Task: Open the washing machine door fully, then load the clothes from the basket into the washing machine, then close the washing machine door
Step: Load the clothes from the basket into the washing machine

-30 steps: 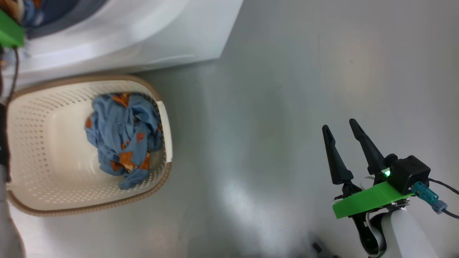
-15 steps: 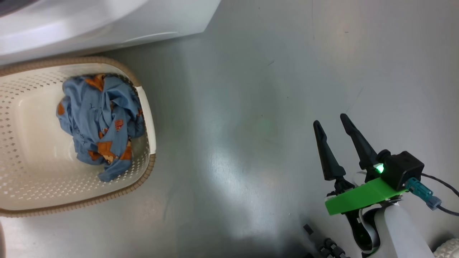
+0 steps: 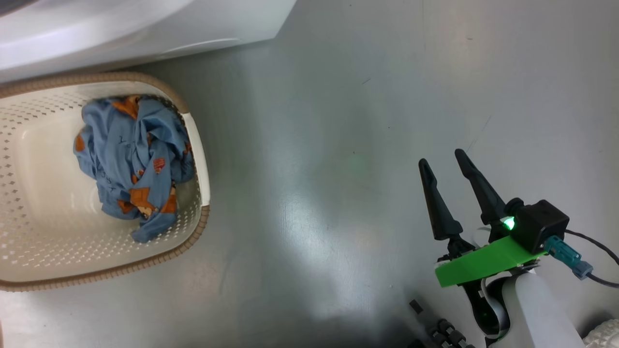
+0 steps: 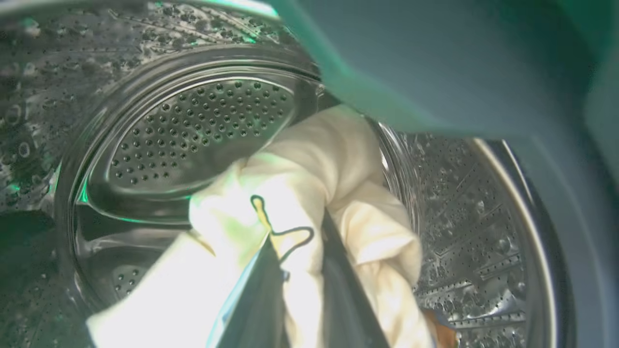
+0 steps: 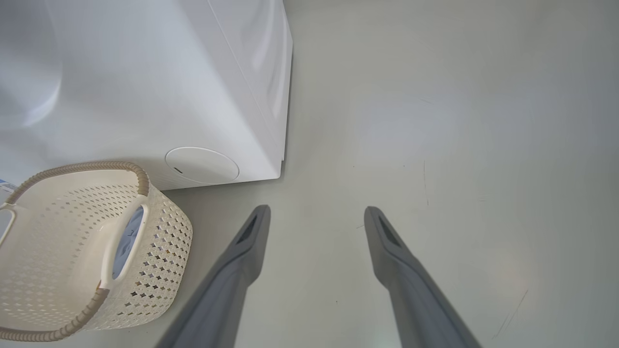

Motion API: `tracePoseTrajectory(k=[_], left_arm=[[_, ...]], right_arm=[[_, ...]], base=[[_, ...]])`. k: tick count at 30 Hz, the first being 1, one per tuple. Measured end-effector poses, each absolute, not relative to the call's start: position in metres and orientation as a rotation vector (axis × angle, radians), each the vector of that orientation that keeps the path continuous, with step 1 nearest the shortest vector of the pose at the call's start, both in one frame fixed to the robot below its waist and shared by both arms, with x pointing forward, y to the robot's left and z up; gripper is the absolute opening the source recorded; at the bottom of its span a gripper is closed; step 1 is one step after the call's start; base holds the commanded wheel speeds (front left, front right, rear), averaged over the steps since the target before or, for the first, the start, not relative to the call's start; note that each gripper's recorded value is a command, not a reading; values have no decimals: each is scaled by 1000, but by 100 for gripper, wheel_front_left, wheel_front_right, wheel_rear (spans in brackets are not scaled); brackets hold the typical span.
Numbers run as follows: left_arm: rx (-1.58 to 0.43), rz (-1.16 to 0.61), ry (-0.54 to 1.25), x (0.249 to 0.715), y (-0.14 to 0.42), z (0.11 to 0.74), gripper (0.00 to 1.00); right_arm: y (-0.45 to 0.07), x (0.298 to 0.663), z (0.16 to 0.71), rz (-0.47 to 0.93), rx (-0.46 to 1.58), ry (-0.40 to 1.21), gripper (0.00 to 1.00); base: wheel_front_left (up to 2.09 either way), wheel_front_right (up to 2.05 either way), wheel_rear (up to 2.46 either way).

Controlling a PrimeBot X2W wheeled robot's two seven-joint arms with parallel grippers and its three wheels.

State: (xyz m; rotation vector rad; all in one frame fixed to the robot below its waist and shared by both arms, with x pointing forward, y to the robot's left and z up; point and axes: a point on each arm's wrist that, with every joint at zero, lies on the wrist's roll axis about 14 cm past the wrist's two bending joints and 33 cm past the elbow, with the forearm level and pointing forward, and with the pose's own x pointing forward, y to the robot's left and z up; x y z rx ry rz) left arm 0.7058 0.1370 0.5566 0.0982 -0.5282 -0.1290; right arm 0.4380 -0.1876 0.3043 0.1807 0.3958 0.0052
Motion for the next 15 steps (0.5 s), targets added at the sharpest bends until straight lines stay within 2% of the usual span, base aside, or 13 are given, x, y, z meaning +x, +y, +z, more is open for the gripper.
tracePoseTrajectory(k=[6,7,8,9,15], left_arm=[[69,-115,-433,709,142,525,1],[46,-111,-390,711,143,512,38],[30,-112,-361,712,143,503,38],[23,-110,-338,712,144,496,100],[-4,-104,-222,714,149,464,100]], right_arm=[[-185,438,304,11,183,397,100],[-185,438,304,12,184,397,100],[-185,438,304,11,184,399,100],[-185,438,303,11,184,401,100],[-183,438,304,15,189,401,100]], base=[[0,0,0],[0,0,0],[0,0,0],[0,0,0],[0,0,0]])
